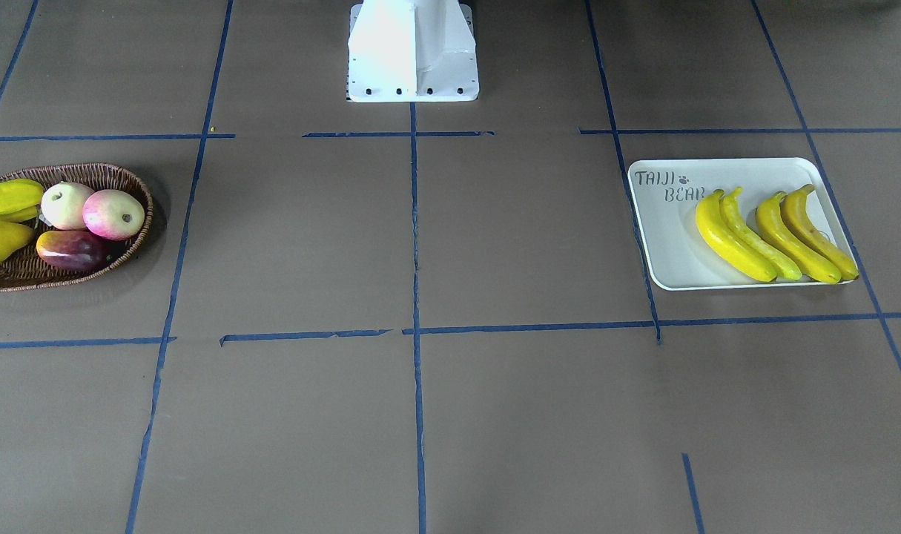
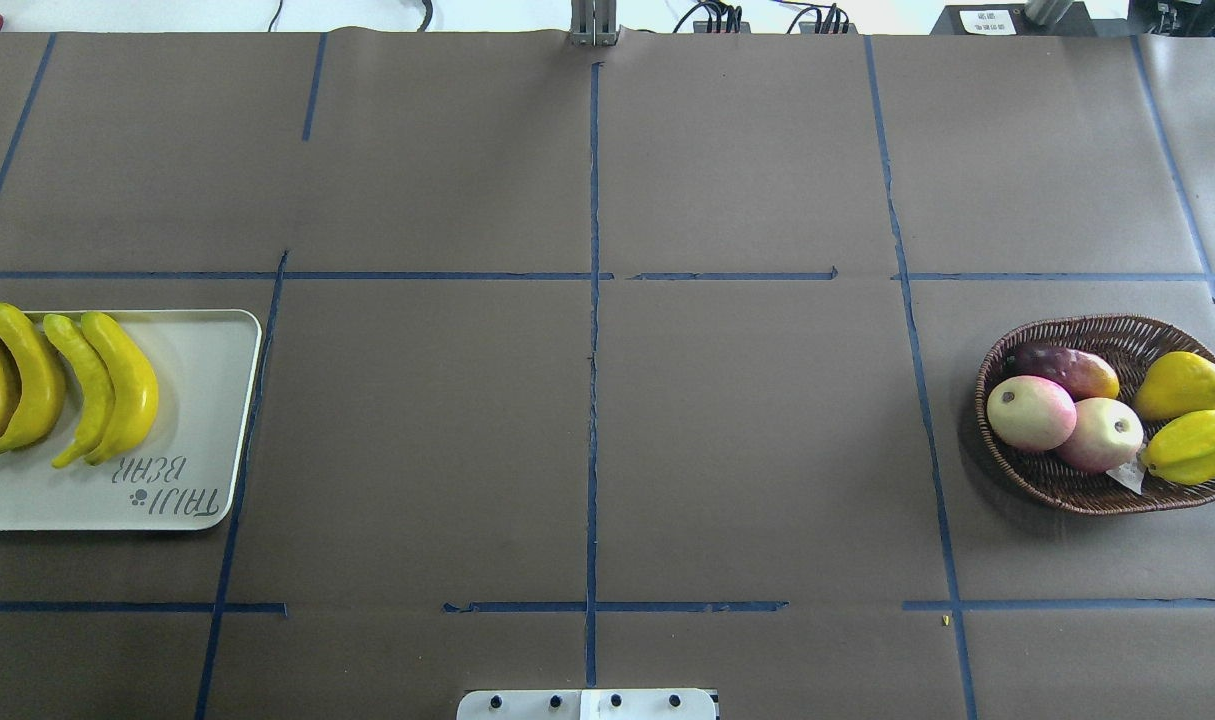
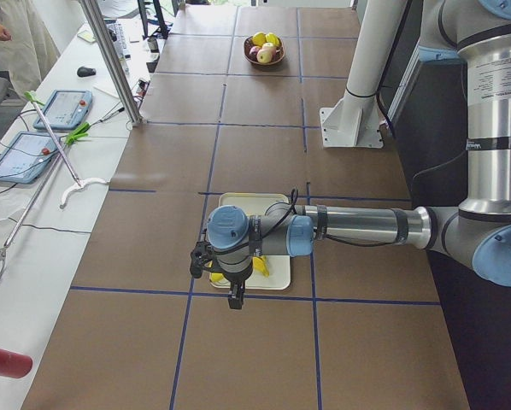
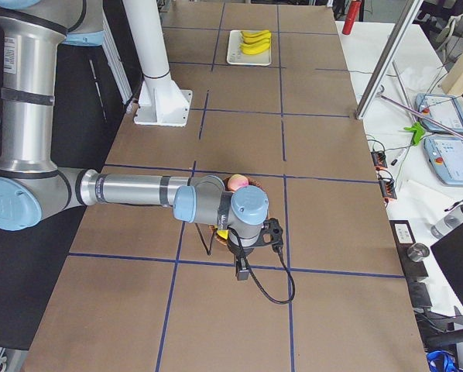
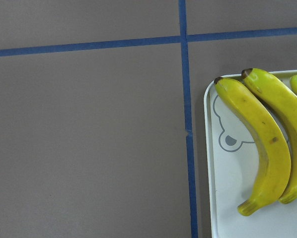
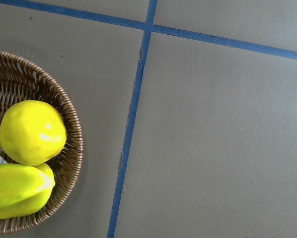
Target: Transfer all bananas from basket to plate
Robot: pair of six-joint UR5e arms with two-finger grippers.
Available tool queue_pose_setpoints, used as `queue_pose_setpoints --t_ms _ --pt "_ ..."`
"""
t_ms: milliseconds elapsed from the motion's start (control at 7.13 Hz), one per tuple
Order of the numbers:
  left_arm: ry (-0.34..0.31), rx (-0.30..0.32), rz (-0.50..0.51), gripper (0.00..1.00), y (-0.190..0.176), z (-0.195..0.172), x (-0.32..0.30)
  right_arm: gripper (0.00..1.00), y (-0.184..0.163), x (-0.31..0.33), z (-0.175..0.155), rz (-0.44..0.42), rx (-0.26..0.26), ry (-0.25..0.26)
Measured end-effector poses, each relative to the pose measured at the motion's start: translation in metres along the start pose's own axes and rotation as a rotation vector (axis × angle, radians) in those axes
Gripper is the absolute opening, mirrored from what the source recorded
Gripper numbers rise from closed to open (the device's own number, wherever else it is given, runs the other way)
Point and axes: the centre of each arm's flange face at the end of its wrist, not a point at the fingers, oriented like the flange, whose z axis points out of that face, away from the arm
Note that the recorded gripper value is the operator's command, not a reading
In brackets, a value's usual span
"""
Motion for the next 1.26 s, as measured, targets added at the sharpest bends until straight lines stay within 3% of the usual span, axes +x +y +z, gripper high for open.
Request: queue_pose_setpoints --t_ms 561,1263 --pt "-0.044 0.013 0.020 1.00 0.000 -0.004 0.000 0.99 0.002 0.002 0.001 0.000 -0.005 0.020" --pt "-0.050 -0.004 0.010 1.00 0.012 0.003 -0.006 0.99 0.002 0.003 0.001 0.006 -0.010 0.033"
